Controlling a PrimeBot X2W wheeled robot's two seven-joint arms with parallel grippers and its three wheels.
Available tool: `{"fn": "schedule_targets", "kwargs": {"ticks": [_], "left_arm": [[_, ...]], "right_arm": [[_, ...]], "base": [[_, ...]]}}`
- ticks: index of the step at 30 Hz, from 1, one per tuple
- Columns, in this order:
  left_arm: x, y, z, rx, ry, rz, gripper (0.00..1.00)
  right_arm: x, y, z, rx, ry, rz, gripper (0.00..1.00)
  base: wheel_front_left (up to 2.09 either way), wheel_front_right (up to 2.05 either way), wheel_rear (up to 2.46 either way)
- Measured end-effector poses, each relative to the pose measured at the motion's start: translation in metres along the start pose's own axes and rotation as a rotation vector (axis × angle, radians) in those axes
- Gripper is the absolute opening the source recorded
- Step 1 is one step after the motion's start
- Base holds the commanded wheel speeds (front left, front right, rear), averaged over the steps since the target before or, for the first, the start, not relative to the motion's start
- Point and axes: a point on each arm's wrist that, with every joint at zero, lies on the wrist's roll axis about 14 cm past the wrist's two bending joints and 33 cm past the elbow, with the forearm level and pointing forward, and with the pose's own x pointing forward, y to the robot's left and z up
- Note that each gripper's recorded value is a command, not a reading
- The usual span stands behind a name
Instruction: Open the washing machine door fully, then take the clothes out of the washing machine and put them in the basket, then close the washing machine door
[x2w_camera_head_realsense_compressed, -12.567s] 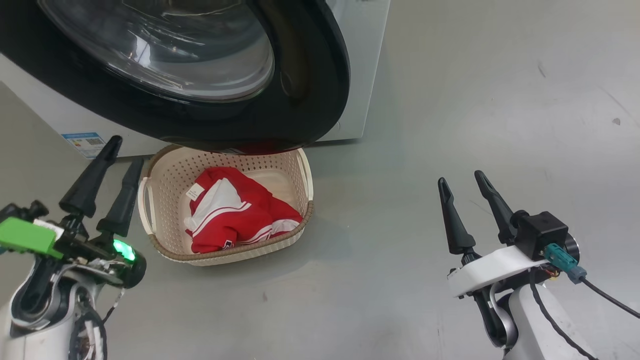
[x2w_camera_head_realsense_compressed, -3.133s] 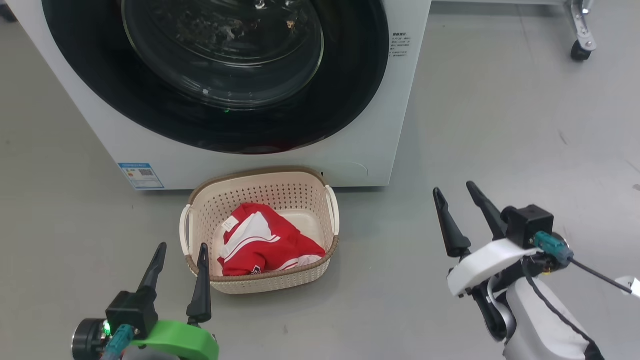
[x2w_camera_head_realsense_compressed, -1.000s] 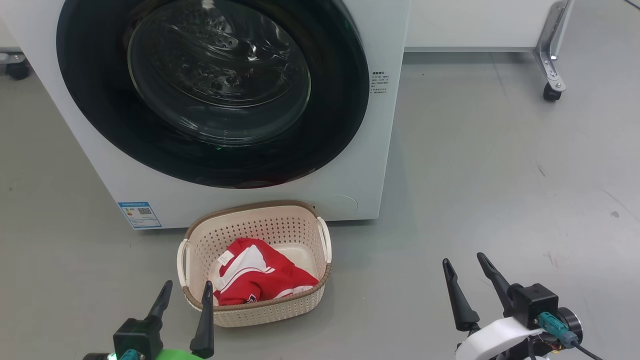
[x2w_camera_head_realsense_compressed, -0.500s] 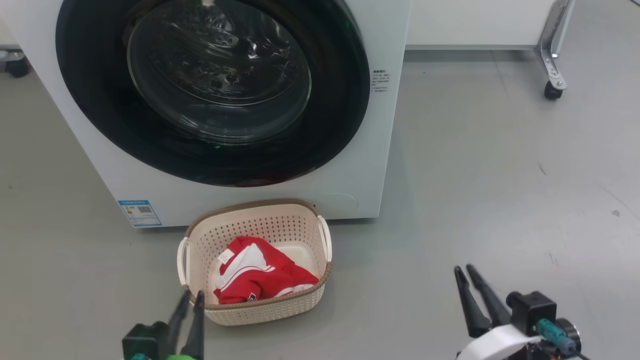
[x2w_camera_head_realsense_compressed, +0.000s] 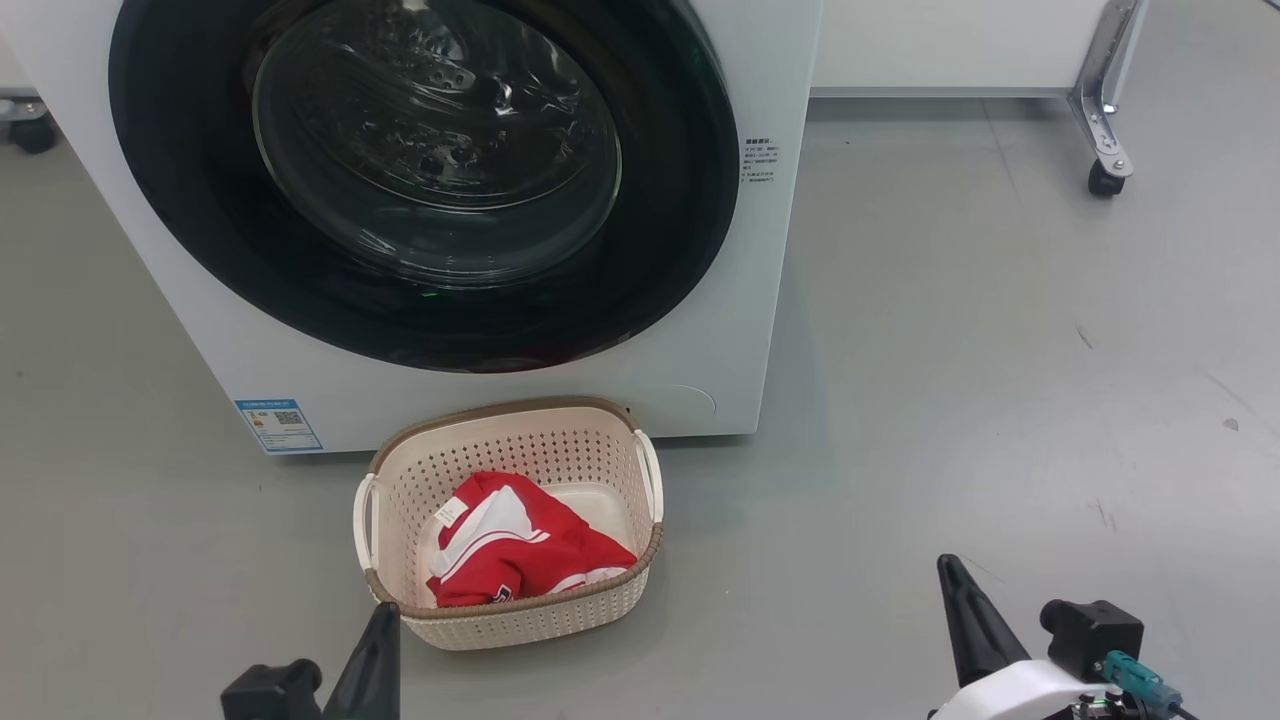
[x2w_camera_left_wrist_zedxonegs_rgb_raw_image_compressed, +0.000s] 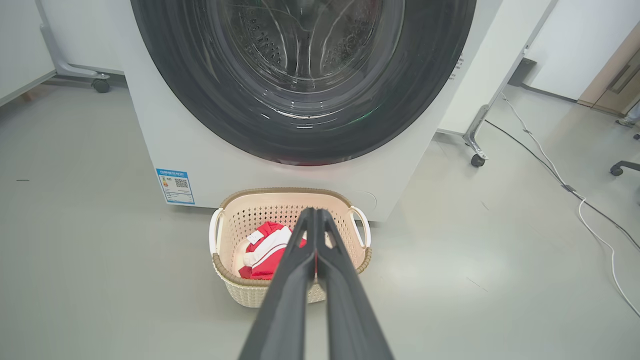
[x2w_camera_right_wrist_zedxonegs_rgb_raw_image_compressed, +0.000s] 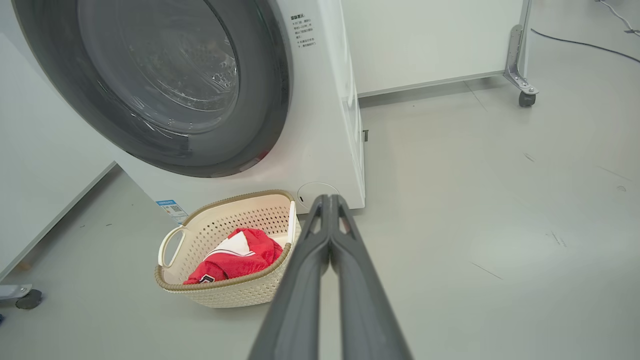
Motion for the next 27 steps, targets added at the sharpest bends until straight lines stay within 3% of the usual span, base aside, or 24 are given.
{"fn": "schedule_targets", "kwargs": {"ticks": [27], "left_arm": [[0.008,0.018,0.006,-0.358,0.020,0.034,0.00]], "right_arm": [[0.006,-0.028,0.012,0.364,-0.003,-0.101,0.00]], "base": [[0.00,0.00,0.00]]}}
